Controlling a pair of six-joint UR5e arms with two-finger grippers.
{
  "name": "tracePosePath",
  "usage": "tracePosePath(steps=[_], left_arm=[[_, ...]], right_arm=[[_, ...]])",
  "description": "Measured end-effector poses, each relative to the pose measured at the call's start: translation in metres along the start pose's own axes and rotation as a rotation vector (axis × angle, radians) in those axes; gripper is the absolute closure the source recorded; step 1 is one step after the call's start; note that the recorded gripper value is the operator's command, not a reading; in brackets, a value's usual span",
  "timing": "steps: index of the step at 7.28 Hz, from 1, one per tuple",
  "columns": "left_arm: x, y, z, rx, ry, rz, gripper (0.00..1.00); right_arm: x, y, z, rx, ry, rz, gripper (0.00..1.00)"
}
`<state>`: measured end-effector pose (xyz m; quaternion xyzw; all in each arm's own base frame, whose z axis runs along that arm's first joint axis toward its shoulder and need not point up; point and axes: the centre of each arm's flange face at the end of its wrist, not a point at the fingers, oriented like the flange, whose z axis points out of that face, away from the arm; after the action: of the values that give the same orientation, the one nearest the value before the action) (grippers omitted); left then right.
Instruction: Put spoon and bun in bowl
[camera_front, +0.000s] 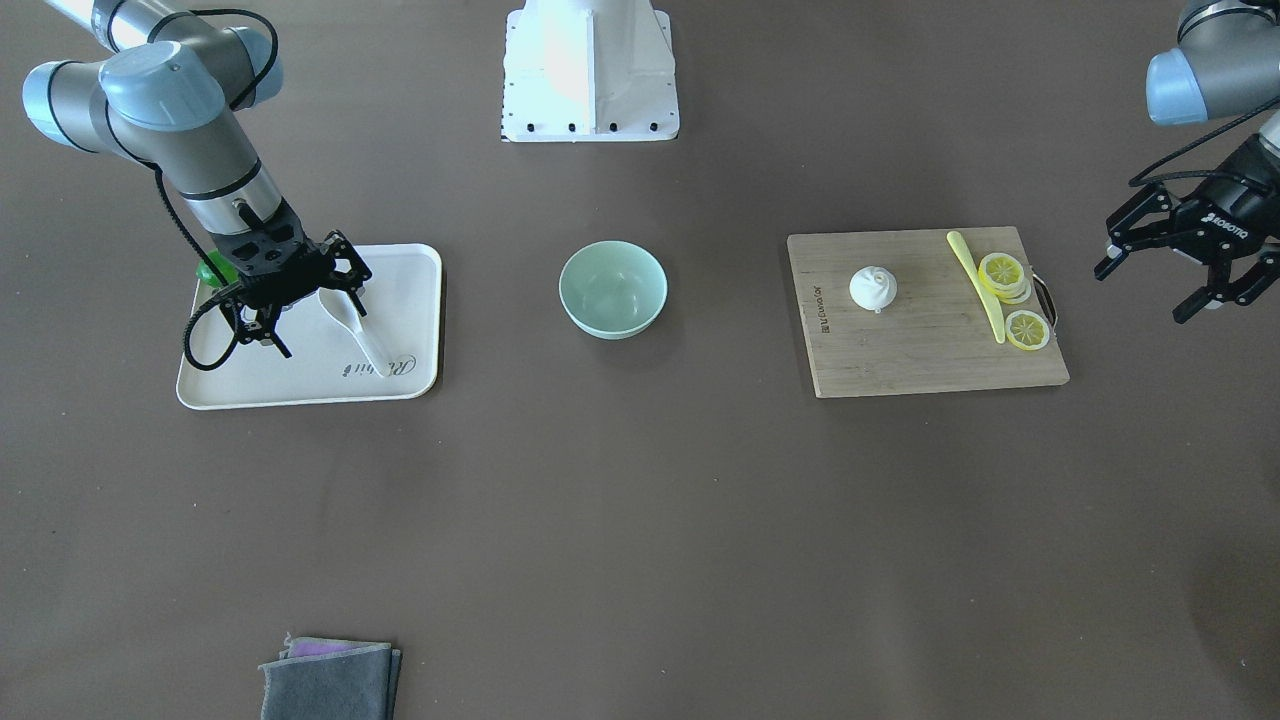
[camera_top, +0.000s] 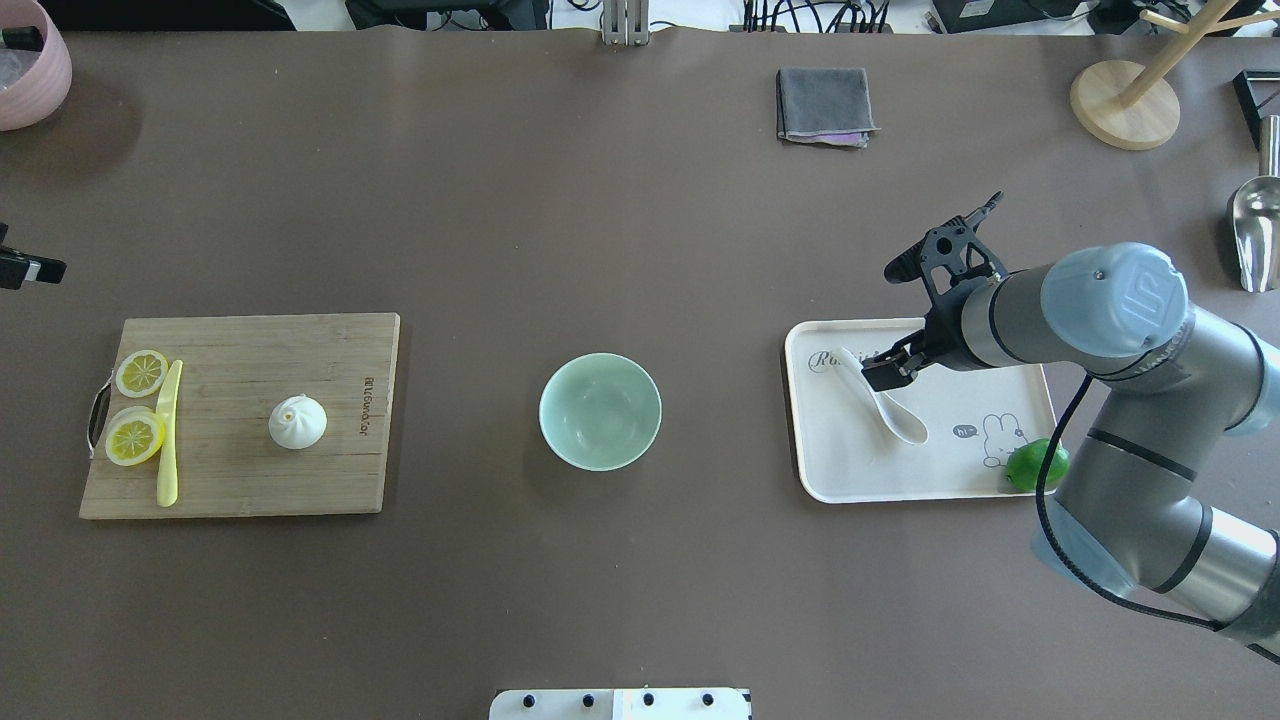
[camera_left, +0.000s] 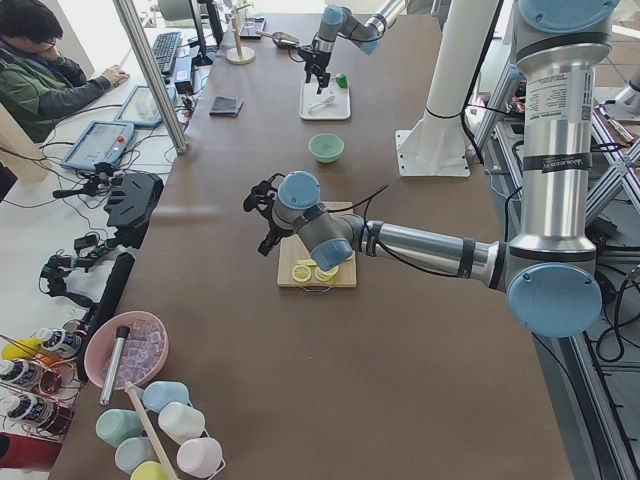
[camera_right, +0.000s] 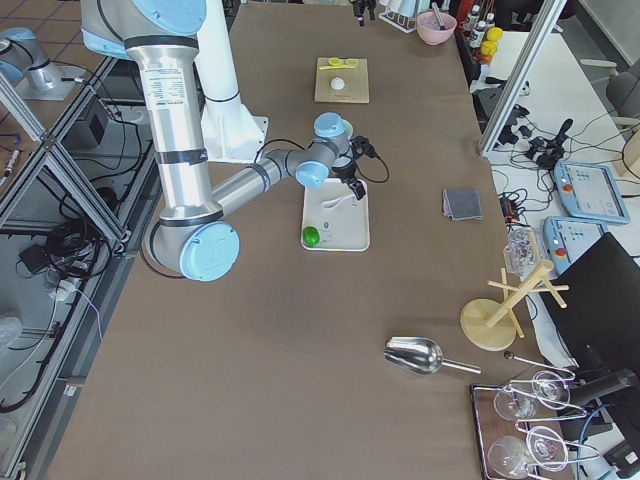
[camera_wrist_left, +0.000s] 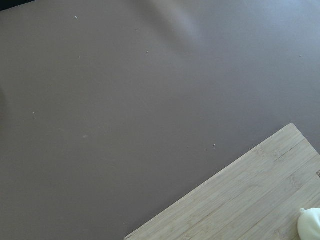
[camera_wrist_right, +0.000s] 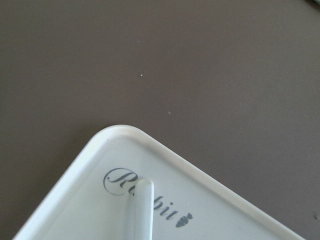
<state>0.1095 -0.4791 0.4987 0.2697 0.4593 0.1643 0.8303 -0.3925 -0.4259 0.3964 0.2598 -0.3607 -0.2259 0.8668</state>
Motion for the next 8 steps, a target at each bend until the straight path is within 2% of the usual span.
tracePosePath(steps=[2, 3, 4, 6, 7, 8], left_arm=[[0.001, -0.004, 0.002, 0.002, 0.002, 0.003, 0.01], [0.001, -0.006, 0.003, 0.002, 0.004, 0.004, 0.01], [0.002, -0.007, 0.005, 0.000, 0.005, 0.006, 0.01], [0.001, -0.008, 0.007, -0.002, 0.006, 0.007, 0.01], [0.001, -0.008, 0.008, -0.002, 0.007, 0.007, 0.01], [0.001, -0.008, 0.008, -0.002, 0.007, 0.007, 0.01]], right_arm=[[-0.015, 0.013, 0.026, -0.022, 0.041, -0.026, 0.17], [-0.015, 0.018, 0.035, -0.037, 0.053, -0.030, 0.27], [-0.015, 0.020, 0.040, -0.048, 0.058, -0.030, 0.43], [-0.021, 0.013, 0.042, -0.060, 0.060, -0.027, 0.90], [-0.027, 0.006, 0.041, -0.068, 0.063, -0.025, 1.00], [-0.031, 0.001, 0.041, -0.072, 0.064, -0.024, 1.00]])
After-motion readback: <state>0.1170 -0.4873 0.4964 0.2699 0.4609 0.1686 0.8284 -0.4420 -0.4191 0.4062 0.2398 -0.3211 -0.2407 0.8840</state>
